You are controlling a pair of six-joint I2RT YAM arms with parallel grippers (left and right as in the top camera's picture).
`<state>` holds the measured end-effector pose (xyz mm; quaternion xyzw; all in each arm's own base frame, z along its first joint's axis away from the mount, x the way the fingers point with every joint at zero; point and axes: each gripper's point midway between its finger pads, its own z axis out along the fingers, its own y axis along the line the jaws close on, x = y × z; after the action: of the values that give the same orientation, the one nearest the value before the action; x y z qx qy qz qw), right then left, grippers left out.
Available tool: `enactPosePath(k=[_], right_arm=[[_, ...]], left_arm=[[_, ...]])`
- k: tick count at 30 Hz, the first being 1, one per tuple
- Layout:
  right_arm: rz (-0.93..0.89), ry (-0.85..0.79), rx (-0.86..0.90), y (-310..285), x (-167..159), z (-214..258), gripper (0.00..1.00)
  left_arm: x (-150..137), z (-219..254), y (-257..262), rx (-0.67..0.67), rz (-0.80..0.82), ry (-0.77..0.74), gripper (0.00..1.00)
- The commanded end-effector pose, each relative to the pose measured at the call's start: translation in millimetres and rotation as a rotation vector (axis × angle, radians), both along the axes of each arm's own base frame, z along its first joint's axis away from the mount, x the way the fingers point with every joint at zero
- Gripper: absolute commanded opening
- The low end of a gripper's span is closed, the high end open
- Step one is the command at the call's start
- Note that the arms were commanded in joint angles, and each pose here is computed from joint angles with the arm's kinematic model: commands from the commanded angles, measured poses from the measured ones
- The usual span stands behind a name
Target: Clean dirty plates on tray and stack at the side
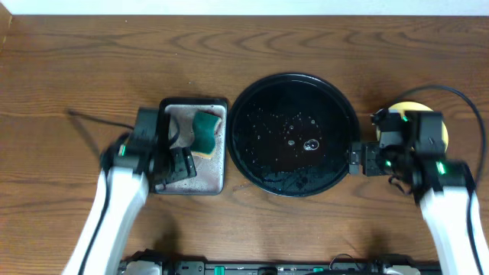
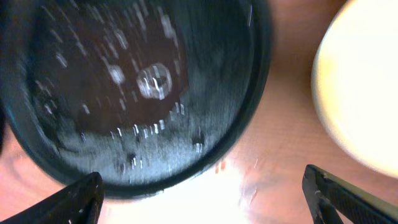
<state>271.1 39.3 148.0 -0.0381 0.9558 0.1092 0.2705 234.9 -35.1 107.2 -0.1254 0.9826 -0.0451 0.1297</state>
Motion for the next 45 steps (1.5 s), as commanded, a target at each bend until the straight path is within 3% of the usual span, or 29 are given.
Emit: enactPosePath(k=[1, 4, 5, 12, 31, 35, 45], right_arm=[[-0.010, -0.158, -0.064, -7, -13, 22, 0.99], [-0.061, -0.302, -0.066, -13, -24, 44, 0.99], [-0.062, -0.324, -0.065, -13, -27, 48, 0.99], [-0.065, -0.410, -0.060, -13, -39, 66, 0.99], [-0.065, -0.400, -0.063, -13, -39, 64, 0.99], [-0.064, -0.371, -0.083, -15, -56, 57, 0.99], [-0.095, -0.744, -0.036, -13, -49, 79, 0.99]], left_arm=[[-10, 13, -2, -0.014, -0.032, -0.191, 0.82], [-16, 32, -2, -0.048, -0.025, -0.397, 0.84], [-19, 38, -2, -0.054, -0.025, -0.437, 0.94], [-31, 71, 0, -0.082, -0.024, -0.624, 0.94], [-32, 74, 1, -0.084, -0.024, -0.638, 0.94], [-32, 74, 1, -0.084, -0.024, -0.638, 0.94], [-32, 74, 1, -0.084, -0.024, -0.638, 0.94]])
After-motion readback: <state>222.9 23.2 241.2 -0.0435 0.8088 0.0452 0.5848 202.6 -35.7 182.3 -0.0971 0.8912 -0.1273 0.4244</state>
